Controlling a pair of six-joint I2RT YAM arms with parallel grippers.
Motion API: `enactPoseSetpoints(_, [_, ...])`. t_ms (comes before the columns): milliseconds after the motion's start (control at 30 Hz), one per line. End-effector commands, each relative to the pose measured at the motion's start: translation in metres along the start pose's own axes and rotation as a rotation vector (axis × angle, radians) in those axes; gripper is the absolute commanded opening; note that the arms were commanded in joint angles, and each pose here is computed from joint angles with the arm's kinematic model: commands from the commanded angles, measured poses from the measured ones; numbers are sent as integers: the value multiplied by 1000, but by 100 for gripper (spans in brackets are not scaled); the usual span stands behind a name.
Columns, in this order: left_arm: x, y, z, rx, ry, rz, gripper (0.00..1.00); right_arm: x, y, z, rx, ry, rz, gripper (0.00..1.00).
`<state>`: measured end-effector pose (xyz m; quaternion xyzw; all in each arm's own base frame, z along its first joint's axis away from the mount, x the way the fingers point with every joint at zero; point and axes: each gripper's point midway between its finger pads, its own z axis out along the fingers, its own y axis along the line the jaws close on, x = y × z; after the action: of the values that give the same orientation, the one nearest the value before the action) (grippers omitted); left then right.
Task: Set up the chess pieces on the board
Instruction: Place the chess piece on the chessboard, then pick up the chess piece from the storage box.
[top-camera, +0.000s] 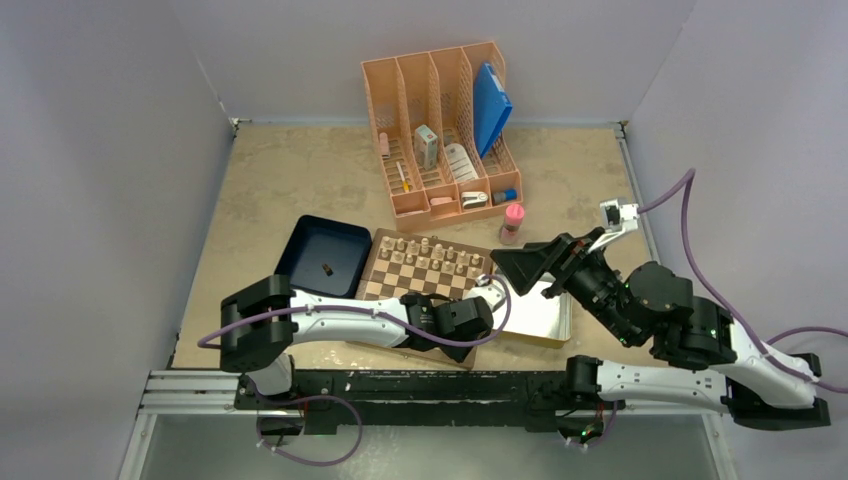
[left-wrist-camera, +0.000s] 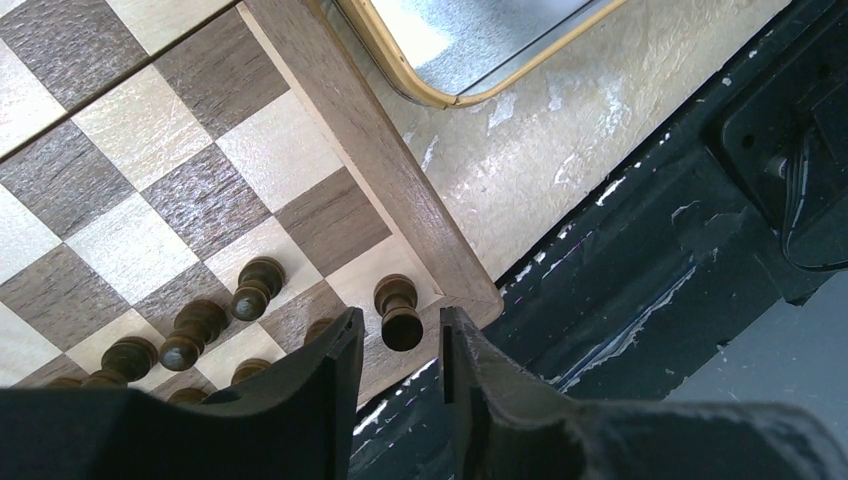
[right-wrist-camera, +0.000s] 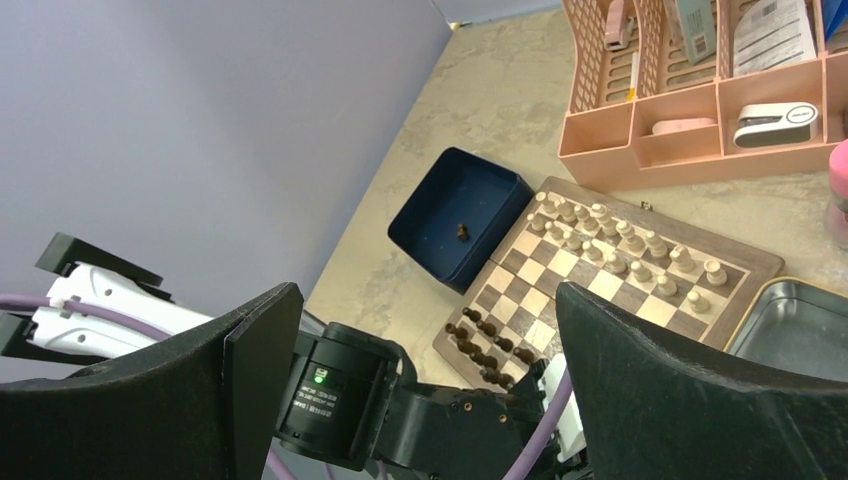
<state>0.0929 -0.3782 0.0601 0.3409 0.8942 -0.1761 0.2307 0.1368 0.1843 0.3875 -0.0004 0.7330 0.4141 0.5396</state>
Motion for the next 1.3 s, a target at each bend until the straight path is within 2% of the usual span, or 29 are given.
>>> enactPoseSetpoints(0, [-38,-14,-22,53,-121,-52,35,-3,5,5,-9,-26,-3,99])
enactPoseSetpoints(267, [-87,4,-55,217,-232,-145,37,12,3,19,16,-15,-33,99])
enactPoseSetpoints(400, [-108,30,-75,215,-301,-172,37,22,-8,29,81,-20,-39,99])
enactPoseSetpoints(467, [-116,49,-84,176,-322,-188,37,30,-15,34,120,-17,-21,99])
enactPoseSetpoints(567, [-128,87,-100,80,-360,-219,38,42,-16,44,131,-4,-64,99])
enactPoseSetpoints(700, [-136,146,-122,-86,-412,-276,41,74,-25,70,227,51,-162,99])
enactPoseSetpoints(833, [-127,205,-131,-191,-376,-375,41,111,-38,96,327,135,-283,99])
enactPoseSetpoints(900, [-121,230,-135,-213,-363,-423,40,126,-41,109,323,180,-329,98])
enactPoseSetpoints(967, [-111,254,-138,-245,-340,-467,39,139,-37,122,261,223,-344,91])
enactPoseSetpoints(1100, [-82,301,-143,-333,-282,-545,38,151,-40,141,153,259,-318,67])
enactPoseSetpoints(1200, [-62,317,-140,-326,-239,-590,38,159,-50,146,154,285,-336,53])
enactPoseSetpoints(1267, [-52,322,-142,-324,-208,-611,38,164,-54,146,154,303,-341,48])
